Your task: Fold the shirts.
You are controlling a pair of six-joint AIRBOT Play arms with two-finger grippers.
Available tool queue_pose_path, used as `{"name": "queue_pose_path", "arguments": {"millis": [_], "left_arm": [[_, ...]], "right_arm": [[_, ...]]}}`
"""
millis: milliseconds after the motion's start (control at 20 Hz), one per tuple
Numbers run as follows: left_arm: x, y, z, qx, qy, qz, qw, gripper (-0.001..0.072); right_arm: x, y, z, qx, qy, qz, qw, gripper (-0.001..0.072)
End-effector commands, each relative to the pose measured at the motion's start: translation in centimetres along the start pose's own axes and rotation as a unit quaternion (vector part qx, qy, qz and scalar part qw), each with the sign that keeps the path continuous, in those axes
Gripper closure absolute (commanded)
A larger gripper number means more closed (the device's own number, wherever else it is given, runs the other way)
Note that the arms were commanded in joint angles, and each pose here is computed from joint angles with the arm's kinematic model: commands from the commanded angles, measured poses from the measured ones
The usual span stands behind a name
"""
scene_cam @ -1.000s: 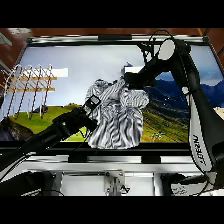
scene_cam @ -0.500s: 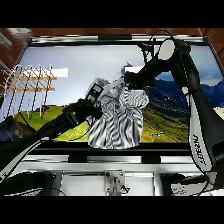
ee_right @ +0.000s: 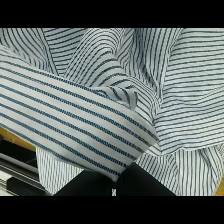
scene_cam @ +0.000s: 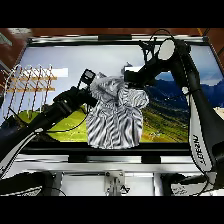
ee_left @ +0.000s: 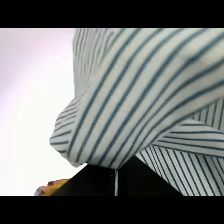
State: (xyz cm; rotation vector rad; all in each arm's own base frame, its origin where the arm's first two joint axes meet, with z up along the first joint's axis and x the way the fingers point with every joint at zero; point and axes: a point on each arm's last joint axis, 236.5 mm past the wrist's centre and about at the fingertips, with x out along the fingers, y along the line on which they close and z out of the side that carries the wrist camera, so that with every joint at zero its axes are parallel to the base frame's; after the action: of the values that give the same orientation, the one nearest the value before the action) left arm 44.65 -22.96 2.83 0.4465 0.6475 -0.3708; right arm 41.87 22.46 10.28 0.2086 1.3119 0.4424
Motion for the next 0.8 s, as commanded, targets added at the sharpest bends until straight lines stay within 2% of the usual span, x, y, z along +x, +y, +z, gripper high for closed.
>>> {"name": "queue_pose_path", "arguments": {"millis": [0, 150, 350, 400, 450, 500, 600, 700, 750], "left_arm": [[-2.1, 2.0, 3.9, 0.045, -0.044, 0.015, 0.998, 0.0654], [-3.9, 5.1, 6.0, 0.028, -0.065, 0.04, 0.997, 0.0655], [-5.6, 8.9, 5.1, -0.01, -0.02, 0.075, 0.997, 0.0656], [-5.8, 8.6, 4.6, -0.013, -0.005, 0.064, 0.998, 0.0656], [-5.9, 7.6, 4.1, -0.019, 0.009, 0.04, 0.999, 0.0656], [-5.9, 5.9, 3.9, -0.028, 0.018, 0.005, 0.999, 0.0656], [-5.8, 3.1, 3.4, -0.068, 0.031, -0.053, 0.996, 0.0656], [-5.7, 1.3, 3.3, -0.103, 0.038, -0.088, 0.99, 0.0655], [-5.6, 0.8, 3.3, -0.112, 0.039, -0.096, 0.988, 0.0655]], "right_arm": [[0.0, -0.9, 0.2, -0.001, -0.004, -0.019, 1.0, 0.0625], [-0.1, -2.4, 0.5, -0.005, -0.01, -0.051, 0.999, 0.0625], [-0.3, -3.4, 0.2, -0.009, -0.003, -0.071, 0.997, 0.0624], [-0.2, -3.4, 0.1, -0.008, -0.002, -0.071, 0.997, 0.0584], [-0.2, -3.2, 0.1, -0.009, -0.001, -0.069, 0.998, 0.0428], [-0.2, -3.0, 0.1, -0.01, 0.0, -0.064, 0.998, 0.0343], [-0.1, -3.0, 0.1, -0.01, 0.0, -0.063, 0.998, 0.0343], [-0.1, -2.8, 0.0, -0.015, 0.003, -0.06, 0.998, 0.0203], [0.0, -2.5, -0.2, -0.021, 0.006, -0.053, 0.998, 0.0198]]}}
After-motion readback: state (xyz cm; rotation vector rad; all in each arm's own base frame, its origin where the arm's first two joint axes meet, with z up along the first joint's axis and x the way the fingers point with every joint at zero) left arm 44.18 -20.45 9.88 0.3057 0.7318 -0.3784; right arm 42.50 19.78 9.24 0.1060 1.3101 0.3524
